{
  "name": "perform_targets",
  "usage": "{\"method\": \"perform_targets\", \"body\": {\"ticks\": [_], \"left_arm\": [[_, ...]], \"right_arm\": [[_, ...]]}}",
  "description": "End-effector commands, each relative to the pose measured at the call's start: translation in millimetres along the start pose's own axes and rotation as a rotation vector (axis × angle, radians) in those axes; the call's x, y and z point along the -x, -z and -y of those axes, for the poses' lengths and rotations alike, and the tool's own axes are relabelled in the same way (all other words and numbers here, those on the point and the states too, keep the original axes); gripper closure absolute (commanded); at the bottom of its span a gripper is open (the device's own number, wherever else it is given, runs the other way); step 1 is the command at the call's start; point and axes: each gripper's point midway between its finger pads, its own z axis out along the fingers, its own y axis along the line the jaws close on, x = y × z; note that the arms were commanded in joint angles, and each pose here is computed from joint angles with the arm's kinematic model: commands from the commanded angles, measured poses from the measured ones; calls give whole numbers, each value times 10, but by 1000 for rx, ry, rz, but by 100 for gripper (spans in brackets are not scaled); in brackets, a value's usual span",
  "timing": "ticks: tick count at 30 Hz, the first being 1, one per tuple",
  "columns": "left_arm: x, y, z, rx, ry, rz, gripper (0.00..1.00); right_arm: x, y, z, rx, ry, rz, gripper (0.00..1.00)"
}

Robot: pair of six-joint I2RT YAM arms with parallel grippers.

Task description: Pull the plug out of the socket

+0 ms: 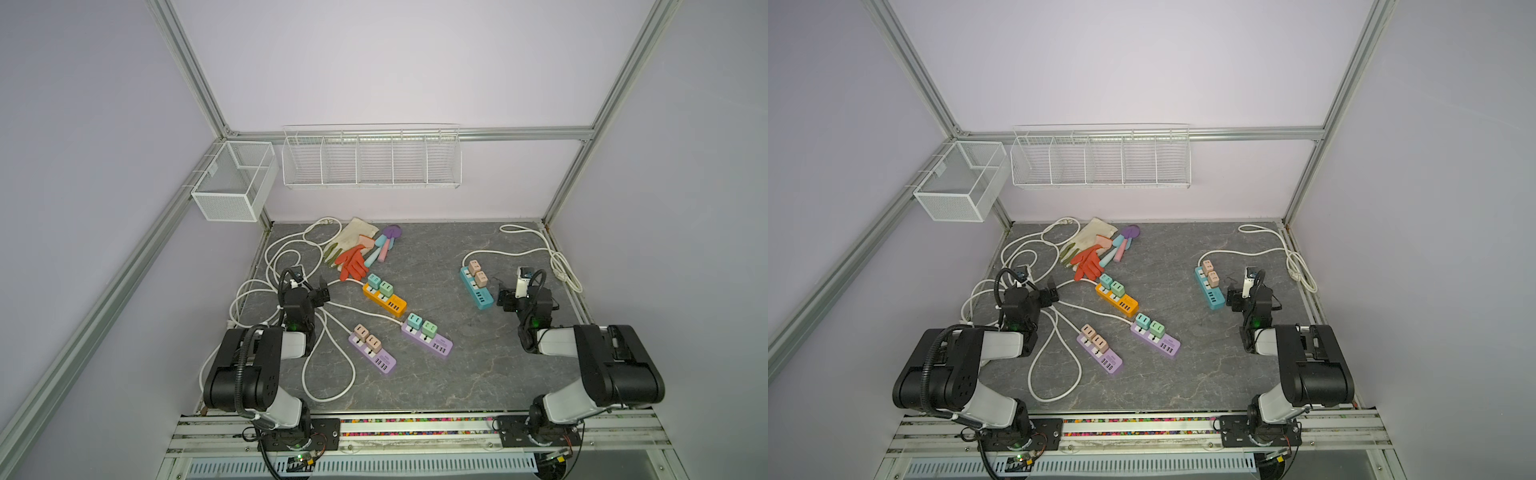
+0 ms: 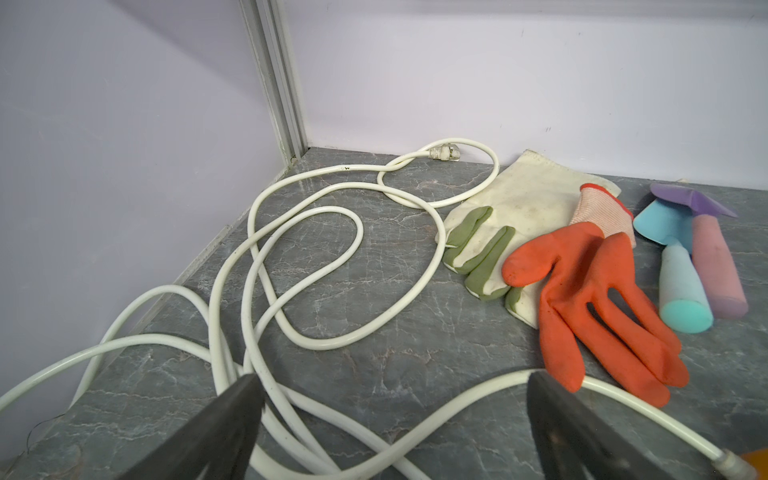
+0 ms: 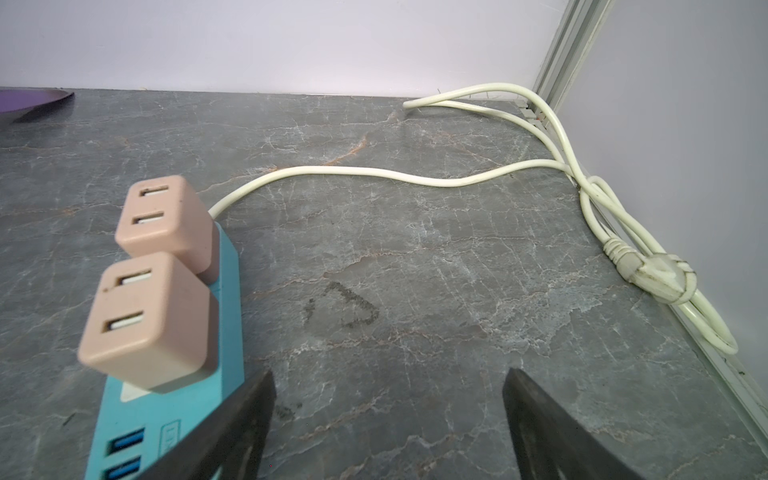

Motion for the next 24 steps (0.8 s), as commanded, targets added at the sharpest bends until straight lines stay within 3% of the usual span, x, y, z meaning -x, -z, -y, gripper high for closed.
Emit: {"method": "perform_targets", "body": {"ticks": [1, 17, 24], "left_arm": [[0, -6, 10, -9, -14, 4, 1], [129, 116, -4, -12, -5, 48, 1], [373, 212, -52, 12, 37, -21, 1]], "right_arm": [[79, 11, -14, 11, 20, 28, 11], [238, 132, 21, -55, 37, 41, 12], [396, 282, 118, -110, -27, -10, 11]]}}
